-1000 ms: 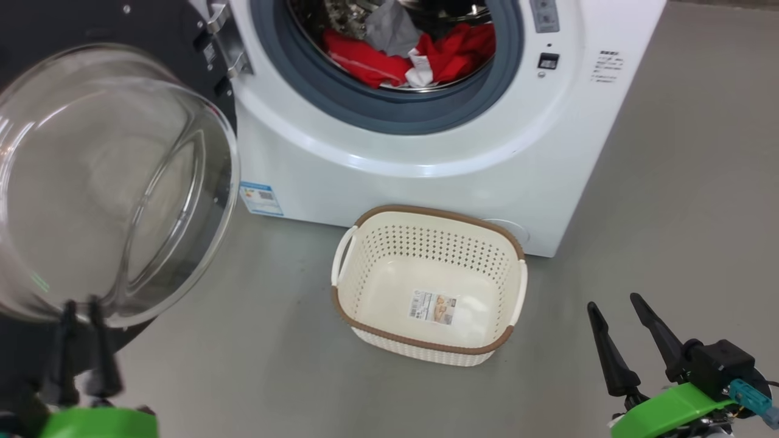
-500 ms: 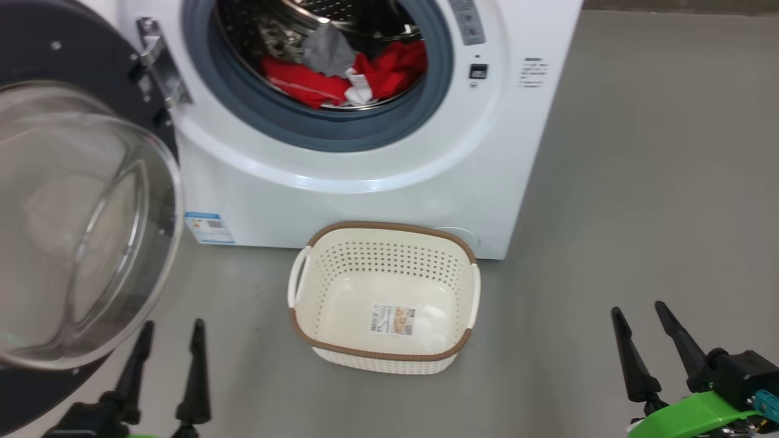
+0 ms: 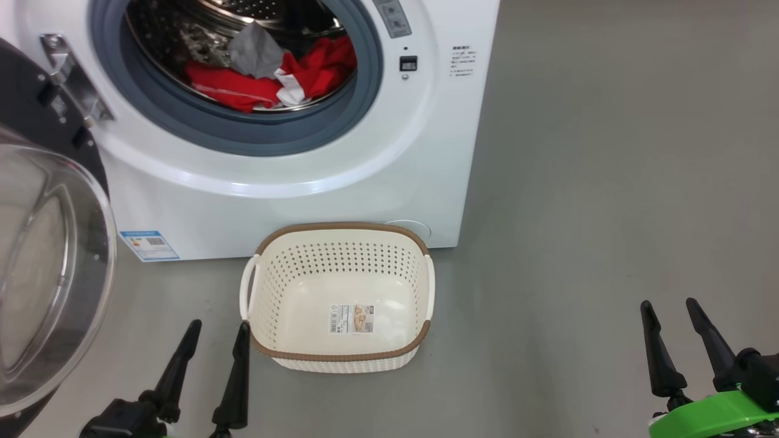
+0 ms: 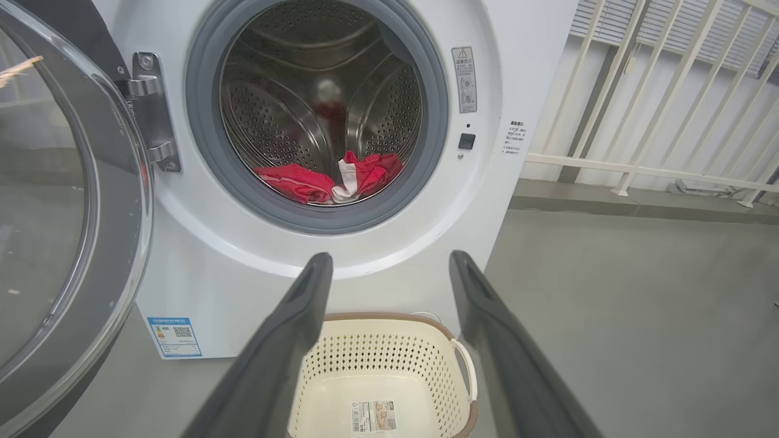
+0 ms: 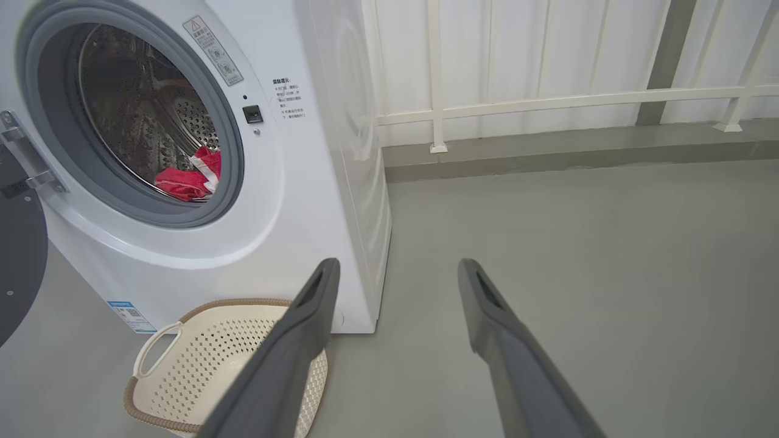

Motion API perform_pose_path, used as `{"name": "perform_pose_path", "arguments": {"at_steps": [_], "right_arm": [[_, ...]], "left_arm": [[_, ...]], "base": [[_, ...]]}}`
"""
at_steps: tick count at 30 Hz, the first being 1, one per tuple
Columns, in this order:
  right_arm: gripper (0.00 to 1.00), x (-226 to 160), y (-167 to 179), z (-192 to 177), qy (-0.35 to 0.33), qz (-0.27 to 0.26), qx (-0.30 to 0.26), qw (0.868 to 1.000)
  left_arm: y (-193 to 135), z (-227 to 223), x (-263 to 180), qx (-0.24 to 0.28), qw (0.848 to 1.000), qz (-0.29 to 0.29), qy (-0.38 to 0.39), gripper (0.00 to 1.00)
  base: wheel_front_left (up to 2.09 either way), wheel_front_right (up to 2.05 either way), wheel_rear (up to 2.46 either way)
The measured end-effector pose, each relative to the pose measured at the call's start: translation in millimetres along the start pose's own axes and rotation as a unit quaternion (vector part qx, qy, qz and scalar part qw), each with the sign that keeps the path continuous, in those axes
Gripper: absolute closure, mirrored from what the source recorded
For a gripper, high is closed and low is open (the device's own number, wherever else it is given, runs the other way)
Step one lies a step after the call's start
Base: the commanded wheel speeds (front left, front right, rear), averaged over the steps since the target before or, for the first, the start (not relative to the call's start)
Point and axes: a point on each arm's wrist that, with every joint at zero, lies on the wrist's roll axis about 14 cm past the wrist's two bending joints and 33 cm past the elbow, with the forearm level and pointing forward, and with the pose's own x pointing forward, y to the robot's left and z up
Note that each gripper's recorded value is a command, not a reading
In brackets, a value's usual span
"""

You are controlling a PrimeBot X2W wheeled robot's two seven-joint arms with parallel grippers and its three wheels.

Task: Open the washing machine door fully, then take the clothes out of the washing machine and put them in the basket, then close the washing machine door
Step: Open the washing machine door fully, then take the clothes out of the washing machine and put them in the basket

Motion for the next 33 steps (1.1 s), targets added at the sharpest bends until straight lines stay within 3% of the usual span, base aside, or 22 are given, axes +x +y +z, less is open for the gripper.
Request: {"name": "perform_pose_path", "arguments": {"at_steps": [33], "right_arm": [[0.00,0,1,-12,0.016,-0.002,0.005,1.000]], "left_arm": [[-1,-5,2,-0.016,1.000,0.001,0.007,0.00]], "base": [[0.06,-0.07,0.01]]}}
